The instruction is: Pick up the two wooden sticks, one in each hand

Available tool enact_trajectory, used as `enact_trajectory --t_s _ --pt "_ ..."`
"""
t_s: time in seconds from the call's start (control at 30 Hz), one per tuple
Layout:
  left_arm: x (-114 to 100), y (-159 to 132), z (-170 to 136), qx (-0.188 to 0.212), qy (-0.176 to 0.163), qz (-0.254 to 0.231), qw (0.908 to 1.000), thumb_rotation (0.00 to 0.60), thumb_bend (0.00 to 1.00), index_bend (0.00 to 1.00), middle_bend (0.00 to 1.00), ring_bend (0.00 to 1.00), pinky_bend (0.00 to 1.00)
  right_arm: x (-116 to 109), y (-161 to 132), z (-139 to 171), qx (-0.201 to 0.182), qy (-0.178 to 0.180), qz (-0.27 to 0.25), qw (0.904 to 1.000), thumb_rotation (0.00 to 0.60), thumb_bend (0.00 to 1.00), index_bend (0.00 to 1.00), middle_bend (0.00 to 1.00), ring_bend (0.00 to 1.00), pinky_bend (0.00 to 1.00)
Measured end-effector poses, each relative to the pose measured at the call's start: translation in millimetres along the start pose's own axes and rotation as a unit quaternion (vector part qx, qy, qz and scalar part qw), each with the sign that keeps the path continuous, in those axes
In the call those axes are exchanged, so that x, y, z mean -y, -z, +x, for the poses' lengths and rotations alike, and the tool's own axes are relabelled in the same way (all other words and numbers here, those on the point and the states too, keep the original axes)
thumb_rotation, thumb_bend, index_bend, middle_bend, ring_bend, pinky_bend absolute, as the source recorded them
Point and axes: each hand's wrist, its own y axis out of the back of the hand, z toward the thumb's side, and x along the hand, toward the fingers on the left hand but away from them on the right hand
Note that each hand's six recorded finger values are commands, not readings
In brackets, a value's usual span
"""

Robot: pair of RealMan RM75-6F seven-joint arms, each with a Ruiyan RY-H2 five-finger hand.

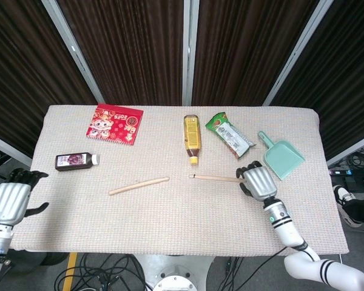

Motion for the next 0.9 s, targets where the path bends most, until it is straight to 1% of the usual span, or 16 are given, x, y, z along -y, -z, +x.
enact_trajectory --t_s 0.1,0.2,0.23,0.33,0.43,0.53,0.63,0.77,0.9 --pt "4 -17 21 0.015 0.009 -0.01 0.9998 0.6 0.12 0.41 0.44 0.52 0.53 -28 9 4 0.0 0.024 -0.002 0.9997 0.6 0.6 0.64 0.63 0.42 0.29" --pt "16 -40 43 0.027 0.025 -0.022 0.9991 0.6 0.13 0.41 0.46 0.59 0.63 -57 20 8 0.004 0.047 0.003 0.9989 0.6 0.6 0.64 0.63 0.42 0.29" --pt "23 -50 51 0.031 0.033 -0.025 0.9987 0.6 0.13 0.41 0.46 0.61 0.65 -67 25 10 0.008 0.056 0.005 0.9984 0.6 0.6 0.64 0.63 0.42 0.29" --pt "40 -75 67 0.041 0.051 -0.03 0.9974 0.6 0.13 0.42 0.47 0.65 0.69 -91 37 17 0.019 0.075 0.008 0.9969 0.6 0.6 0.64 0.63 0.42 0.29" --pt "57 -100 78 0.051 0.068 -0.031 0.9959 0.6 0.13 0.43 0.48 0.67 0.71 -104 48 24 0.034 0.087 0.005 0.9956 0.6 0.6 0.64 0.63 0.42 0.29" --pt "74 -122 88 0.059 0.084 -0.033 0.9942 0.6 0.14 0.43 0.49 0.69 0.73 -104 55 29 0.044 0.086 -0.003 0.9953 0.6 0.61 0.64 0.63 0.42 0.29" --pt "90 -140 97 0.064 0.099 -0.032 0.9925 0.6 0.18 0.45 0.5 0.71 0.76 -99 59 31 0.048 0.078 -0.006 0.9958 0.6 0.62 0.64 0.63 0.42 0.29" --pt "108 -151 108 0.061 0.121 -0.029 0.9903 0.6 0.22 0.46 0.5 0.72 0.78 -92 61 32 0.049 0.065 -0.007 0.9967 0.6 0.62 0.64 0.63 0.42 0.29" --pt "121 -156 114 0.055 0.138 -0.012 0.9889 0.6 0.23 0.46 0.5 0.72 0.79 -87 61 31 0.047 0.059 -0.01 0.9971 0.6 0.62 0.64 0.63 0.42 0.29"
